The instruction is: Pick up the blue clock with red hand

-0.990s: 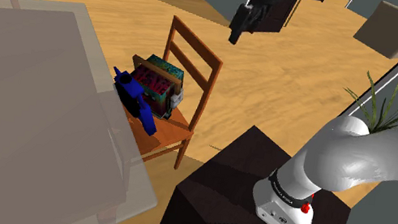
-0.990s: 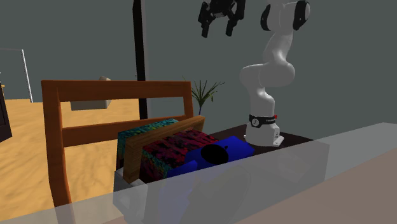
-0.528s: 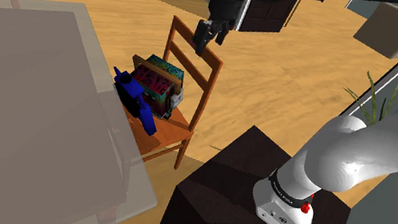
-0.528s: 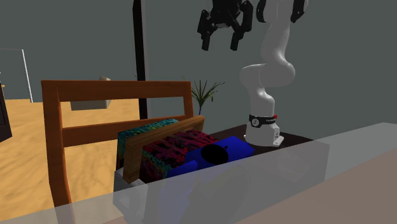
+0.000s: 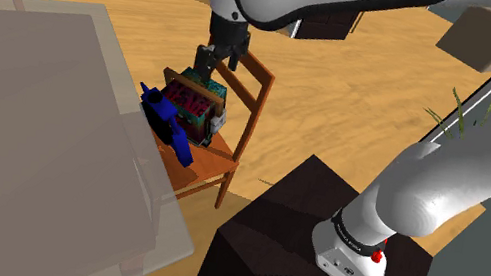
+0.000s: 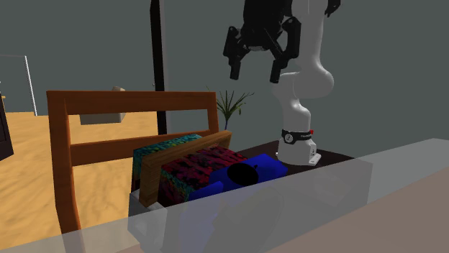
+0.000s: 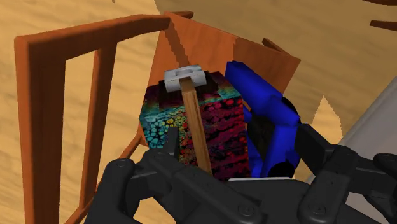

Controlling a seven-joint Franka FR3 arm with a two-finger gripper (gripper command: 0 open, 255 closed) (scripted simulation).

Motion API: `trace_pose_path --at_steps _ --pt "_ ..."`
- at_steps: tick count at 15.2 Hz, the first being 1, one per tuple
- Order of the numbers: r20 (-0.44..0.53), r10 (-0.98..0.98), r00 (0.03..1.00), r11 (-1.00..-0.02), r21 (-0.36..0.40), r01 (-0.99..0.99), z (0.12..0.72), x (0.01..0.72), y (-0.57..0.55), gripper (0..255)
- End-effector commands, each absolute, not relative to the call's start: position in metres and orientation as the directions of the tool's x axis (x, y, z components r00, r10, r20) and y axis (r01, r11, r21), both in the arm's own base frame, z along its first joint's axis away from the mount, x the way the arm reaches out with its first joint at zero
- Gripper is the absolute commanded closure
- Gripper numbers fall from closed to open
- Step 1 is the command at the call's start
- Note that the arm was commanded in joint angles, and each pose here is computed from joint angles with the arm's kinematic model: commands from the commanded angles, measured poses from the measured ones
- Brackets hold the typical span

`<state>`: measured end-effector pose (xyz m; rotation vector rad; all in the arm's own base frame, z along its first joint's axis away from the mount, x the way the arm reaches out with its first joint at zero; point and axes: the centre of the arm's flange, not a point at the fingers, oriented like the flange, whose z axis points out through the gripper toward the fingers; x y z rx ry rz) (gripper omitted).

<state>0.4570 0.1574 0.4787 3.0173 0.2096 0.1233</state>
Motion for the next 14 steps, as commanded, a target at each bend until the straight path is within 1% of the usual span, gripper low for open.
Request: trace_pose_path --at_steps 1,11,14 --pt "0.065 0.143 0.988 -0.984 0.116 0.135 0.459 0.474 0.17 0" --pt "0.023 0.153 0.988 -0.983 0.104 0.149 0.376 0.545 0.248 0" --pt "0.021 0.153 0.988 -0.983 0.104 0.15 0.362 0.547 0.251 0"
